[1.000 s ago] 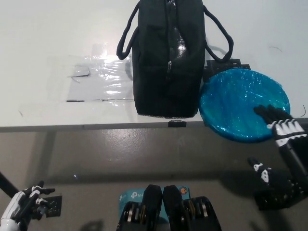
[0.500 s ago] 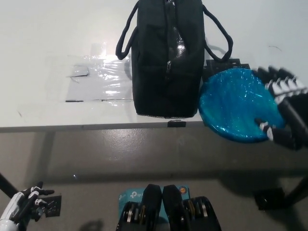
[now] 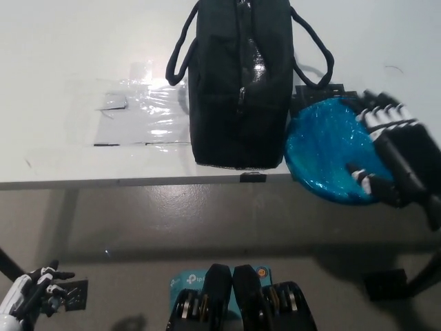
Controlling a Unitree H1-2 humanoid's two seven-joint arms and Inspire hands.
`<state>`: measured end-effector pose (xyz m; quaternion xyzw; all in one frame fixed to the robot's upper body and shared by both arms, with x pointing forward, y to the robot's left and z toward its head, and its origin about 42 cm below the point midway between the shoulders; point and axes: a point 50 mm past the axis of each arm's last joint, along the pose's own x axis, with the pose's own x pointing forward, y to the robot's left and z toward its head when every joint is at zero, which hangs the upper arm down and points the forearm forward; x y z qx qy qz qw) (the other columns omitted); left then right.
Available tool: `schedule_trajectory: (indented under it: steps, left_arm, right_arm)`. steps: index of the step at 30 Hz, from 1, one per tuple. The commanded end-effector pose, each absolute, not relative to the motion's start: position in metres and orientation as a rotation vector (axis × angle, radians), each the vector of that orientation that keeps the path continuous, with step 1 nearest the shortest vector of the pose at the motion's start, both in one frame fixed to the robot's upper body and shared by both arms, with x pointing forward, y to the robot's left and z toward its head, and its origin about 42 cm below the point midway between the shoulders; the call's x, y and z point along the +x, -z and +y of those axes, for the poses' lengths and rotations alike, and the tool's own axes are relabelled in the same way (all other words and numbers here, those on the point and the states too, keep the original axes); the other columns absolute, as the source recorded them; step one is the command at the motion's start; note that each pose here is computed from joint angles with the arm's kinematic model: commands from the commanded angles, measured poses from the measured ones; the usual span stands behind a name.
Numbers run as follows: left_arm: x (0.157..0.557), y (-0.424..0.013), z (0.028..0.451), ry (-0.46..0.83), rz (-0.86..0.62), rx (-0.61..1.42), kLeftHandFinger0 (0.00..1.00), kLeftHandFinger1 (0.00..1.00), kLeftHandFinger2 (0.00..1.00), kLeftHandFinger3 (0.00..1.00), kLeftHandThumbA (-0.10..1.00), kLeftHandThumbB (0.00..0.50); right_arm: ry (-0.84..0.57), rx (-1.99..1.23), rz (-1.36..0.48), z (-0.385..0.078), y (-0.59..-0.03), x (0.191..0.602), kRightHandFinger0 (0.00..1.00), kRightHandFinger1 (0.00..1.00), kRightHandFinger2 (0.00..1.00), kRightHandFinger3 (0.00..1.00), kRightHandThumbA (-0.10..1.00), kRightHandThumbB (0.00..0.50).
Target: The robot uses its right hand to pick up a stack of plates kept in the middle of the desk and put it inside a bag kept next to it
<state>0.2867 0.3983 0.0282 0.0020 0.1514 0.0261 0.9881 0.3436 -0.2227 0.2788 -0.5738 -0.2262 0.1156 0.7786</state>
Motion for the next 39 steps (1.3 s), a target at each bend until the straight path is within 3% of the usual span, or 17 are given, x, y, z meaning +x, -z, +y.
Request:
schedule_trajectory:
  steps: [1, 9, 17, 20, 24, 29, 39]
  left_arm:
    - [0.293, -0.044, 0.409, -0.036, 0.241, 0.037, 0.09, 0.31, 0.52, 0.59, 0.59, 0.5]
    - [0.286, -0.044, 0.412, -0.042, 0.242, 0.038, 0.07, 0.31, 0.52, 0.59, 0.6, 0.5]
    - [0.286, -0.043, 0.411, -0.037, 0.232, 0.041, 0.06, 0.29, 0.49, 0.59, 0.61, 0.5]
    - [0.291, -0.048, 0.411, -0.038, 0.219, 0.05, 0.06, 0.28, 0.48, 0.58, 0.62, 0.5]
    - [0.293, -0.048, 0.409, -0.037, 0.219, 0.042, 0.05, 0.29, 0.47, 0.56, 0.62, 0.5]
    - [0.298, -0.05, 0.41, -0.038, 0.217, 0.053, 0.06, 0.29, 0.48, 0.58, 0.63, 0.5]
    - [0.298, -0.051, 0.409, -0.031, 0.206, 0.052, 0.05, 0.29, 0.48, 0.58, 0.63, 0.5]
  right_arm:
    - [-0.257, -1.271, -0.486, -0.217, -0.282, 0.339, 1.0, 1.0, 1.0, 1.0, 0.68, 0.5]
    - [-0.305, -1.292, -0.412, -0.222, -0.263, 0.334, 1.0, 1.0, 1.0, 1.0, 0.74, 0.5]
    - [-0.29, -1.333, -0.289, -0.242, -0.254, 0.356, 1.0, 1.0, 1.0, 1.0, 0.69, 0.5]
    - [-0.265, -1.358, -0.246, -0.248, -0.249, 0.37, 1.0, 1.0, 1.0, 1.0, 0.79, 0.5]
    - [-0.26, -1.34, -0.199, -0.246, -0.236, 0.376, 1.0, 1.0, 1.0, 1.0, 0.68, 0.5]
    - [-0.248, -1.361, -0.187, -0.244, -0.229, 0.384, 1.0, 1.0, 1.0, 1.0, 0.76, 0.5]
    - [-0.289, -1.318, -0.153, -0.231, -0.202, 0.378, 1.0, 1.0, 1.0, 1.0, 0.74, 0.5]
